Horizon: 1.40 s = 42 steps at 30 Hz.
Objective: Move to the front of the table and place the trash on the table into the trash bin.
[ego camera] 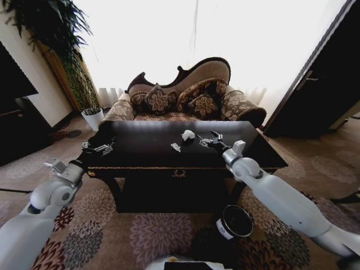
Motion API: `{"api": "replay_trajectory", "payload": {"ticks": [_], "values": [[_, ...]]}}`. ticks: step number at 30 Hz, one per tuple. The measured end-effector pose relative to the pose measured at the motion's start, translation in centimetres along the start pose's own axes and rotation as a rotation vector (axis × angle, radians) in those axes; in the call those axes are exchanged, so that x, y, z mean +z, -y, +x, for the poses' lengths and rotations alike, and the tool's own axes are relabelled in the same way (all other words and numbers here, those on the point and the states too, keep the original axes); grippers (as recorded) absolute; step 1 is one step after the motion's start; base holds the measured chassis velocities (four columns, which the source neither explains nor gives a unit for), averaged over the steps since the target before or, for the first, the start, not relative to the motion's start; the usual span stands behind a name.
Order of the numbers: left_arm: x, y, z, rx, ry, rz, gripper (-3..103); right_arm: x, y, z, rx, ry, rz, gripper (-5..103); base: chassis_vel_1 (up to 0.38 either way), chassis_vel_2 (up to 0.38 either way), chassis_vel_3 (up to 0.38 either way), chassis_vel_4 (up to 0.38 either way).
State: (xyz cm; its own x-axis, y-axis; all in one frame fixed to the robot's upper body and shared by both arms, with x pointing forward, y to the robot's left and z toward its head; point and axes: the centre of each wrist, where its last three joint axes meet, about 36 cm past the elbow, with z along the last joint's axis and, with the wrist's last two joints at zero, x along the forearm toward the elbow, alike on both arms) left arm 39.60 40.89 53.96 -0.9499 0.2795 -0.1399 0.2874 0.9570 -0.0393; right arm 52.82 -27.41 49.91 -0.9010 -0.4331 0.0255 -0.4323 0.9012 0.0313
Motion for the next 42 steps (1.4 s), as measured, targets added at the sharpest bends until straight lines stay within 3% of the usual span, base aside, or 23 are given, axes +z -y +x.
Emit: {"api": "replay_trajectory", "payload": {"ticks": [9,19,31,39,42], "values": [[0.0,0.0,0.0,0.000,0.000,0.000,100,1.5,0.1,-3.1,-0.008,-0.047,0.043,100,0.000,0.000,0.000,0.000],[0.0,0.0,0.0,0.000,0.000,0.000,100,-0.3,-0.1,-7.8,-0.027,-0.035,0.105,100,0.000,0.000,0.000,0.000],[0.0,0.0,0.0,0.000,0.000,0.000,100,0.7,-1.4,-10.0,-0.068,-0.061,0.127,100,0.000,0.000,0.000,0.000],[0.0,0.0,0.0,0.000,0.000,0.000,100,1.6,-0.8,-10.8,-0.063,-0.073,0.146,103,0.000,0.000,0.000,0.000],[0.0,0.0,0.0,0.000,0.000,0.000,100,2.0,-0.3,-10.9,-0.053,-0.075,0.147,95,0.000,0.000,0.000,0.000]]}}
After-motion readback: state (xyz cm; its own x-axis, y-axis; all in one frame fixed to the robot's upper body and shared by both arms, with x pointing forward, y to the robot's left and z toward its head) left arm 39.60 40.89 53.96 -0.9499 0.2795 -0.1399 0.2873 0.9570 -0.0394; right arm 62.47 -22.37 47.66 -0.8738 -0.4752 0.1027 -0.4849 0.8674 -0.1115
